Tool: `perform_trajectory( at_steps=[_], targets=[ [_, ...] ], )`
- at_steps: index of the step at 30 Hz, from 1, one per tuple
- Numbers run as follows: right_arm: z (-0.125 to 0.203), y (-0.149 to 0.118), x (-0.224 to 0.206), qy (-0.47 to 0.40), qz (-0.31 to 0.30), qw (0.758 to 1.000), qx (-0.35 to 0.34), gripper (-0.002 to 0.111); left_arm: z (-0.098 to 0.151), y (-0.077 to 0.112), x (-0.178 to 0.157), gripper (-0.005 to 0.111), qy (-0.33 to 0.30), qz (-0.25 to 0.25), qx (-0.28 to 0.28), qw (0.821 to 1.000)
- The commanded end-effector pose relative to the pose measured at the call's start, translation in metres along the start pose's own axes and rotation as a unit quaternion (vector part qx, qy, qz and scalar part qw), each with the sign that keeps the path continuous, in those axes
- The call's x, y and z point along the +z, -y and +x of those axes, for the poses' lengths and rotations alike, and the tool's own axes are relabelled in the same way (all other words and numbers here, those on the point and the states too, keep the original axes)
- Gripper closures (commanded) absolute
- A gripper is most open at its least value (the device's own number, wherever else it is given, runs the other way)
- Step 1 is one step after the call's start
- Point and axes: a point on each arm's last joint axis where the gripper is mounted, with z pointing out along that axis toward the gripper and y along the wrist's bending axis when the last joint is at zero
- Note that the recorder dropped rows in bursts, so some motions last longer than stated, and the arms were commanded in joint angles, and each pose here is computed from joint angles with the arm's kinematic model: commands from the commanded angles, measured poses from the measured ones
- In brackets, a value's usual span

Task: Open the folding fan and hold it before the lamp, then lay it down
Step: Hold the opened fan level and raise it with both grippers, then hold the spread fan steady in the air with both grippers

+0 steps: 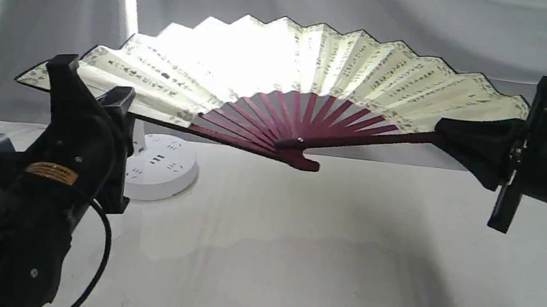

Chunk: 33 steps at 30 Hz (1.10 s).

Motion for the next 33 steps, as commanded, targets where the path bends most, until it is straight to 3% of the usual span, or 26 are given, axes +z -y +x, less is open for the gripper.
perform_trajectory(
  at_steps=[1, 13, 22, 33],
  targets=[
    [0.003, 0.005, 0.006, 0.001, 0.033, 0.999, -0.022, 0.108, -0.033, 0.033, -0.003, 0.107, 0.094, 0.111, -0.079, 0.986],
    [0.007, -0.03, 0.02, 0.002, 0.027, 0.999, -0.046, 0.108, -0.044, 0.054, -0.01, 0.107, 0.098, 0.137, -0.083, 0.982],
    [0.011, -0.044, 0.019, 0.007, 0.024, 0.998, -0.053, 0.108, -0.049, 0.056, -0.009, 0.107, 0.107, 0.141, -0.084, 0.981],
    [0.012, -0.049, 0.018, 0.013, 0.025, 0.999, -0.045, 0.108, -0.067, 0.08, -0.013, 0.107, 0.129, 0.167, -0.075, 0.975]
  ],
)
